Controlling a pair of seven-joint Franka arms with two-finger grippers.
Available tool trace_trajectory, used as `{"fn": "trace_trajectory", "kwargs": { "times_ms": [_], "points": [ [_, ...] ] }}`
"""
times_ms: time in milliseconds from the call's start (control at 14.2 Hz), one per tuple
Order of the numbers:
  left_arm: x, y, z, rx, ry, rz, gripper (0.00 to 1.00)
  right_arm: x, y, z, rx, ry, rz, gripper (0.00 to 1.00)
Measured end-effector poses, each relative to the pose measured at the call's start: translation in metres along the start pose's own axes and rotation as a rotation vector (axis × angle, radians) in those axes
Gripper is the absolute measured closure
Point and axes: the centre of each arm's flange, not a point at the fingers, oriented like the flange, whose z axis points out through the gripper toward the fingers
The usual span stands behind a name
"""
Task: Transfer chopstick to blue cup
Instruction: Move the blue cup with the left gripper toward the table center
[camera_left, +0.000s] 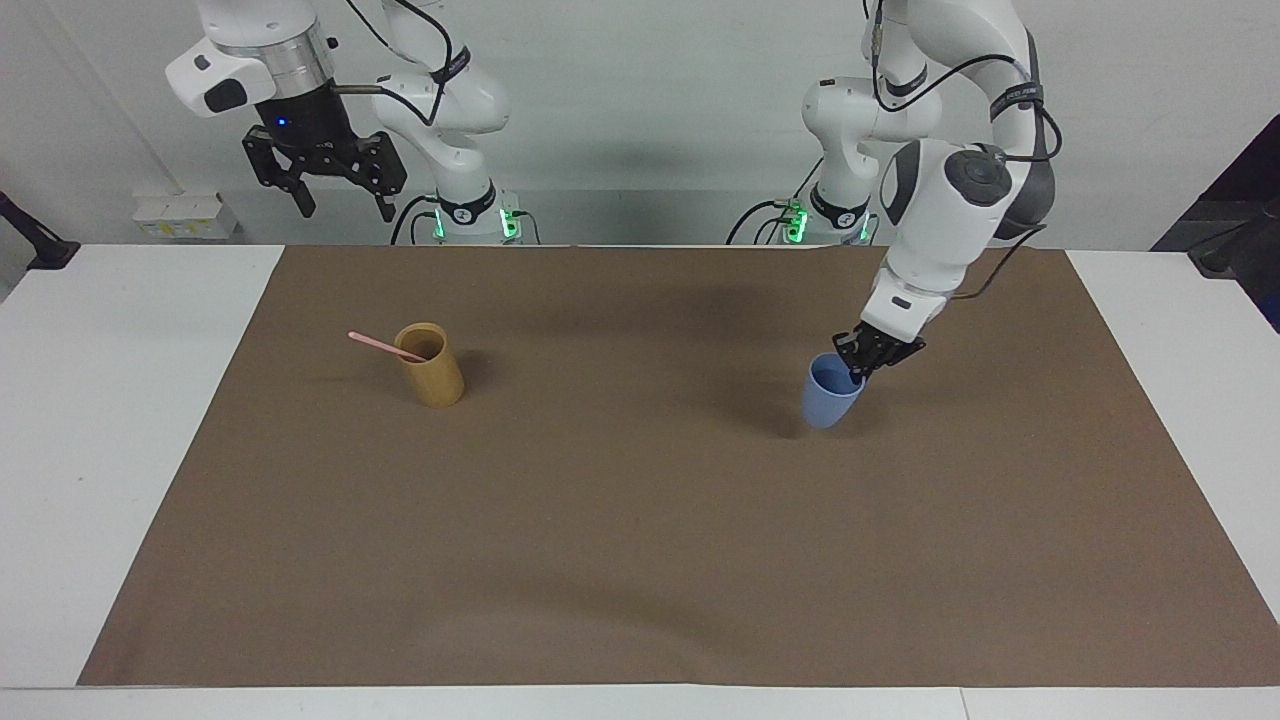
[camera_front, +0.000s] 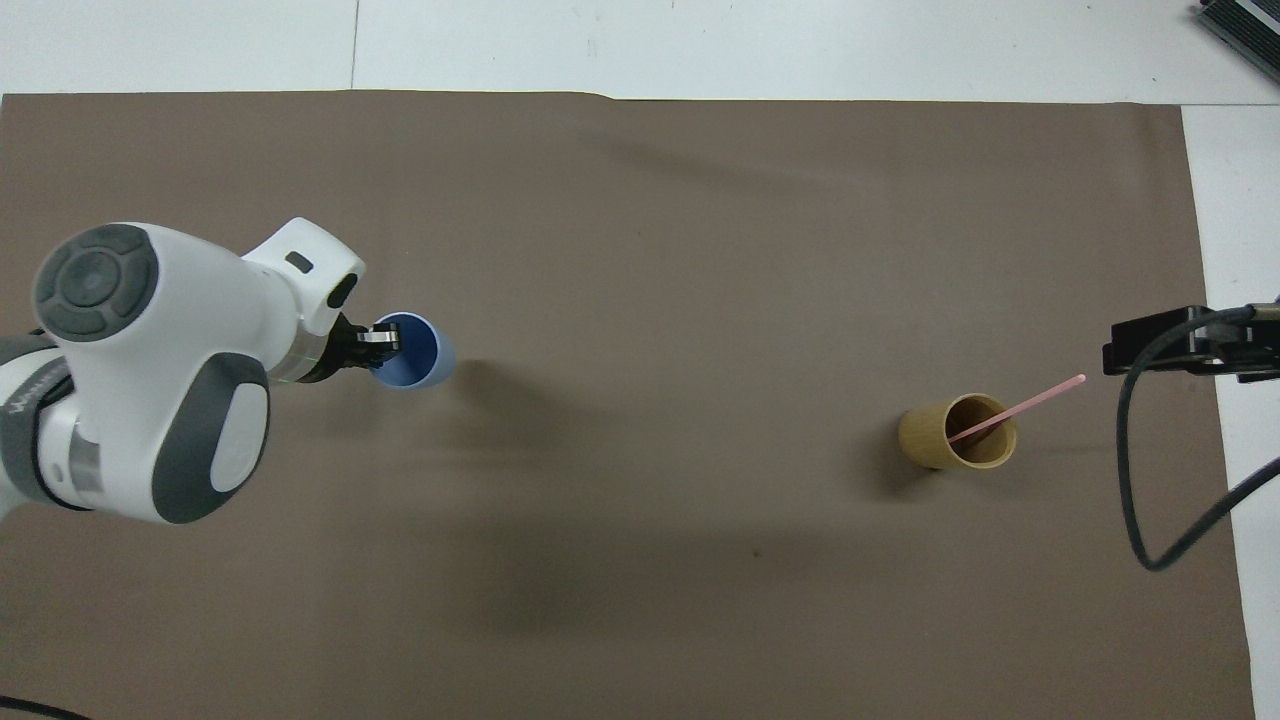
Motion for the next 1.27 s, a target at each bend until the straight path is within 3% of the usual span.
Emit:
{"fn": "trace_trajectory", "kwargs": {
  "times_ms": [353,776,1269],
  "points": [
    [-0.024,0.075,0.005,-0.017,0.0,-0.015,0.95,0.0,0.0,0.0,0.0,0.0,0.0,0.0],
    [-0.035,0.101,0.037,0.009,-0.056,0.005,0.95,0.0,0.003,0.001,-0.001,-0.008,0.005,0.0],
    [-0.071,0.152,0.036,0.006,-0.054,0.035,0.95,0.002,0.012,0.003,-0.001,-0.008,0.022,0.0]
  ]
}}
